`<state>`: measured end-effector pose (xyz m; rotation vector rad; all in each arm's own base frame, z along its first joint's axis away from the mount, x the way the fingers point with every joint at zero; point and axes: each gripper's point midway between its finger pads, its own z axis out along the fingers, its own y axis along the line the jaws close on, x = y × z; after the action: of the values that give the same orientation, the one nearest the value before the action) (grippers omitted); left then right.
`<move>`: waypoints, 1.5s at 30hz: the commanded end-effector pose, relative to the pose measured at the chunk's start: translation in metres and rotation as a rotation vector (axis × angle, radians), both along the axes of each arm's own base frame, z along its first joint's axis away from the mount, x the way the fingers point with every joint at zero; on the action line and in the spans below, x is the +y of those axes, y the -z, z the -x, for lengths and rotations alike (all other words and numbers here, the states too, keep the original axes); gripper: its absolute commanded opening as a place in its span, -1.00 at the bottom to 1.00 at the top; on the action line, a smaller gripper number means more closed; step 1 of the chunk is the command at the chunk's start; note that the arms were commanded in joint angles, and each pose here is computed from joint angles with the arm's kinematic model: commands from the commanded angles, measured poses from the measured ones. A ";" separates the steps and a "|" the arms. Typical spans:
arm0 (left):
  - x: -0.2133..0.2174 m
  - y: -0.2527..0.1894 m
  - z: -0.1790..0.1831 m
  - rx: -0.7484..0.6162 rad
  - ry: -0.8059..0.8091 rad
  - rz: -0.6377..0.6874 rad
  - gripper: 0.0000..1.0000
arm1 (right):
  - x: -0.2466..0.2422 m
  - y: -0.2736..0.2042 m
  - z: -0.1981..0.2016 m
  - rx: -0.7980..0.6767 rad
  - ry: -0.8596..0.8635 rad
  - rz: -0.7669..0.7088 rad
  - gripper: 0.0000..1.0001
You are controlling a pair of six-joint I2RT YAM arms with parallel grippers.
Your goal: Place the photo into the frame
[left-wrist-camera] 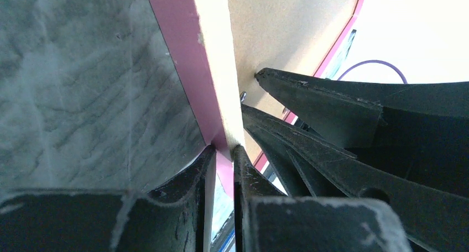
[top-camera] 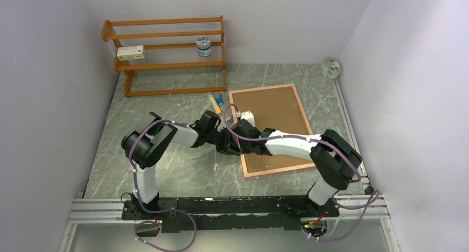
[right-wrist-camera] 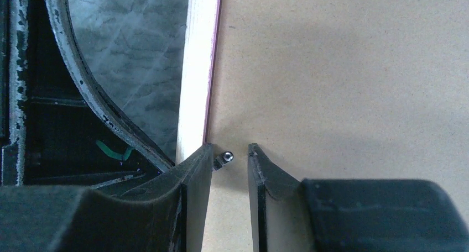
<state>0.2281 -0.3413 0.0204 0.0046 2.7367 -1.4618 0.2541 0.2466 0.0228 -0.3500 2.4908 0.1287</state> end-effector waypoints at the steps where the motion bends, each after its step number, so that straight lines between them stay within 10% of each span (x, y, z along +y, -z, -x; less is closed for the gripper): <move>1: 0.061 0.093 0.026 0.061 -0.080 -0.399 -0.83 | -0.018 0.028 0.023 0.078 -0.037 0.096 -0.34; 21: 0.062 0.091 0.021 0.044 -0.091 -0.409 -0.64 | -0.023 -0.002 0.021 -0.060 -0.019 -0.030 -0.22; 34: 0.049 0.076 -0.002 0.000 -0.138 -0.388 -0.15 | -0.026 -0.007 0.014 -0.076 0.056 -0.040 -0.33; 45: 0.057 0.075 -0.020 -0.021 -0.175 -0.469 -0.52 | -0.007 0.011 0.018 -0.031 -0.066 -0.029 -0.29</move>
<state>0.2396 -0.3422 0.0219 -0.0712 2.7755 -1.3024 0.2432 0.2309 0.0241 -0.3351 2.4103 0.1549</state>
